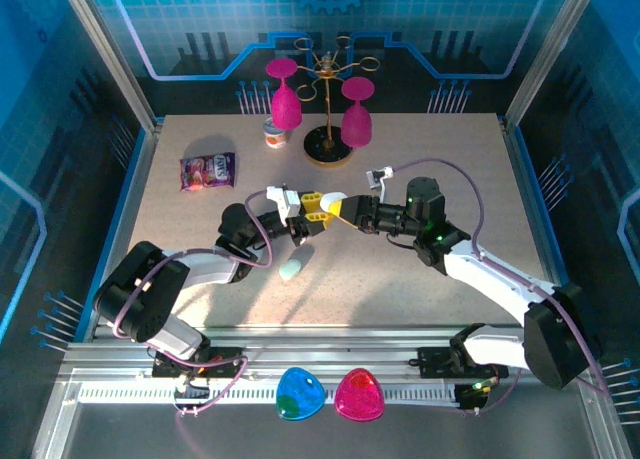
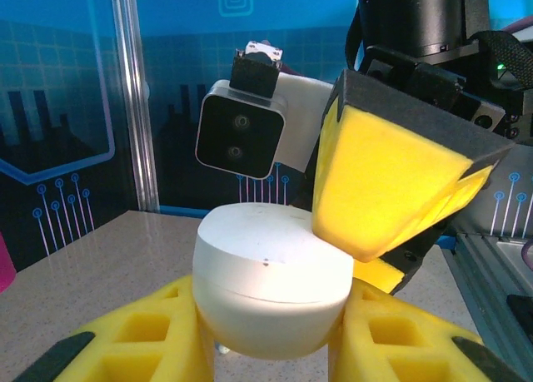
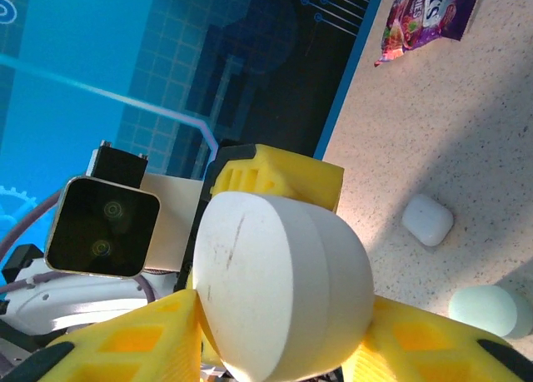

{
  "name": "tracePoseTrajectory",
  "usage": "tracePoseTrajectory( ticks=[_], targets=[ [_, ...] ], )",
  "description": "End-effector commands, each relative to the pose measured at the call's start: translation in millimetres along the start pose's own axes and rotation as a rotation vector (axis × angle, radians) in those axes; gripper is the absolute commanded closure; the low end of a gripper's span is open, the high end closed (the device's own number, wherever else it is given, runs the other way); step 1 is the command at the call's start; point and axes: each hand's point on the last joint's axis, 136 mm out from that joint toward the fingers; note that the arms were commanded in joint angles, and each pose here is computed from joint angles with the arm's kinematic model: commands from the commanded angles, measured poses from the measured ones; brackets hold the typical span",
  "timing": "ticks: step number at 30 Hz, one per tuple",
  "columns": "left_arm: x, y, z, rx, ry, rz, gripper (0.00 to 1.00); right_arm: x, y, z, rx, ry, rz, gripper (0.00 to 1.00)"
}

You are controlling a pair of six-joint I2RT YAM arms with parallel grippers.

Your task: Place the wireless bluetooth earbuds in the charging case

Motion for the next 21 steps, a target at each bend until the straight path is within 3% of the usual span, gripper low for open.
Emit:
tracePoseTrajectory(
  ticks=[1,5,8,10,12,17,21],
  targets=[
    [-12,26,0,-0.072,-0.045,0.071,0.78,-4,10,-3,-0.04,-0.001,0.008,0.61],
    [-12,26,0,-0.071,-0.046,0.074,0.77,-5,10,-4,-0.039,-0.016,-0.005,0.69],
    [-12,25,-1,-0.07,-0.044,0.08,0.7,-6,9,-5,-0.039,-0.027,-0.015,0.72],
    [-12,24,-1,-0.069,-0.043,0.088,0.55,-8,10,-6,-0.044,-0.039,-0.022,0.72],
    [-11,23,-3,-0.064,-0.038,0.089,0.47,-11,11,-7,-0.048,-0.06,-0.03,0.73],
    [-8,20,-7,-0.043,-0.021,0.076,0.36,-24,15,-13,-0.08,-0.143,-0.074,0.73],
    [-7,5,-12,0.029,-0.003,0.077,0.21,-50,16,-19,-0.09,-0.254,-0.065,0.73]
  ],
)
Point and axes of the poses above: each hand's point on the last joint's axis, 136 mm out from that joint toward the fingers, its own z axis out along the fingers, its own x axis along the line the jaws close on, y = z × x, and after that the axes turned 3 degrees about -z, right-handed
